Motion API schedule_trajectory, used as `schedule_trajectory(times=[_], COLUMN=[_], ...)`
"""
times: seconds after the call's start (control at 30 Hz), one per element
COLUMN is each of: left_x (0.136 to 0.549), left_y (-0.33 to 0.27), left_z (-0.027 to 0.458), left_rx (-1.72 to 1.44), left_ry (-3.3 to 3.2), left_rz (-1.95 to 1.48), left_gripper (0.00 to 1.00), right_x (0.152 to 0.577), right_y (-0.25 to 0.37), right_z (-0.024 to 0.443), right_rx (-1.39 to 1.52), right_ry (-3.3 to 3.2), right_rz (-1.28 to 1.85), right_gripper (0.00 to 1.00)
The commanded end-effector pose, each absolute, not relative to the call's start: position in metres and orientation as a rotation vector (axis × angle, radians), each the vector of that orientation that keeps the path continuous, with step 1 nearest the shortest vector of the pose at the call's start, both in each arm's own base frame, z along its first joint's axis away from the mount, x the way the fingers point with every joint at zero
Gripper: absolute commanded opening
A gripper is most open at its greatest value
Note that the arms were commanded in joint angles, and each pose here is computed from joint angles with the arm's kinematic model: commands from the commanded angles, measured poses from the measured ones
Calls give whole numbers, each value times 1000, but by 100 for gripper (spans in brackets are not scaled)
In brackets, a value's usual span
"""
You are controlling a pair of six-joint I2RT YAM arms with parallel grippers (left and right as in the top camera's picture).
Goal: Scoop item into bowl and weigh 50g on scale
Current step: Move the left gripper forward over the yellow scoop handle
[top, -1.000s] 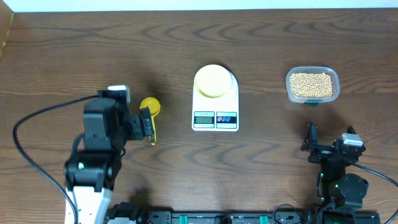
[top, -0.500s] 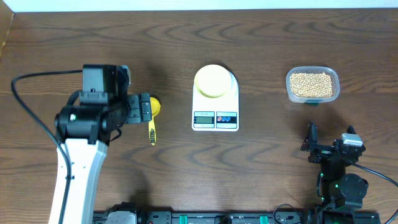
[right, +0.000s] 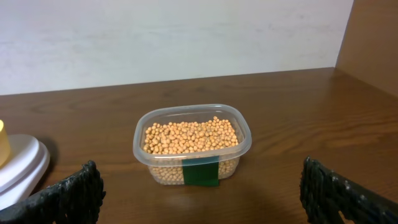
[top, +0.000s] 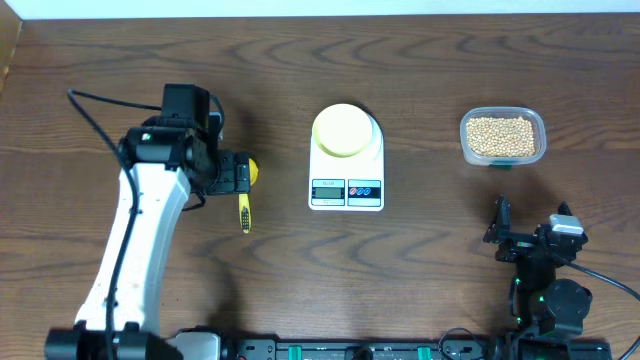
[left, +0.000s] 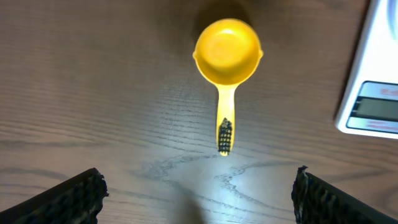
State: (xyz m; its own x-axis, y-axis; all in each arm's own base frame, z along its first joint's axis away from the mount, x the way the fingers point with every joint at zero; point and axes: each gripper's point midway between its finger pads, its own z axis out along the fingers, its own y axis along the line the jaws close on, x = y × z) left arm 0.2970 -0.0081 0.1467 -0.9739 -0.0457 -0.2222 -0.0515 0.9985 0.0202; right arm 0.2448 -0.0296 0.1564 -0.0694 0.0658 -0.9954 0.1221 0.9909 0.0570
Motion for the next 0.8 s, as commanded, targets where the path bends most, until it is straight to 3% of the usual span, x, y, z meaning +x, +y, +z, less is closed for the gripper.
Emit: schedule_trajectory(times=[0.0,0.77], left_x=[304,328], left_y=[-2,15], left_z=[139,71], left_rx=[-94,-129], left_ry=[2940,3072], left_rz=[78,5], left_gripper=[98,98], right_x=[245,245], right_y=[-28,-28], right_z=[156,156], right_rx=[133,133], right_ry=[1642,1642], right_rz=[-50,-50], right_gripper=[99,99])
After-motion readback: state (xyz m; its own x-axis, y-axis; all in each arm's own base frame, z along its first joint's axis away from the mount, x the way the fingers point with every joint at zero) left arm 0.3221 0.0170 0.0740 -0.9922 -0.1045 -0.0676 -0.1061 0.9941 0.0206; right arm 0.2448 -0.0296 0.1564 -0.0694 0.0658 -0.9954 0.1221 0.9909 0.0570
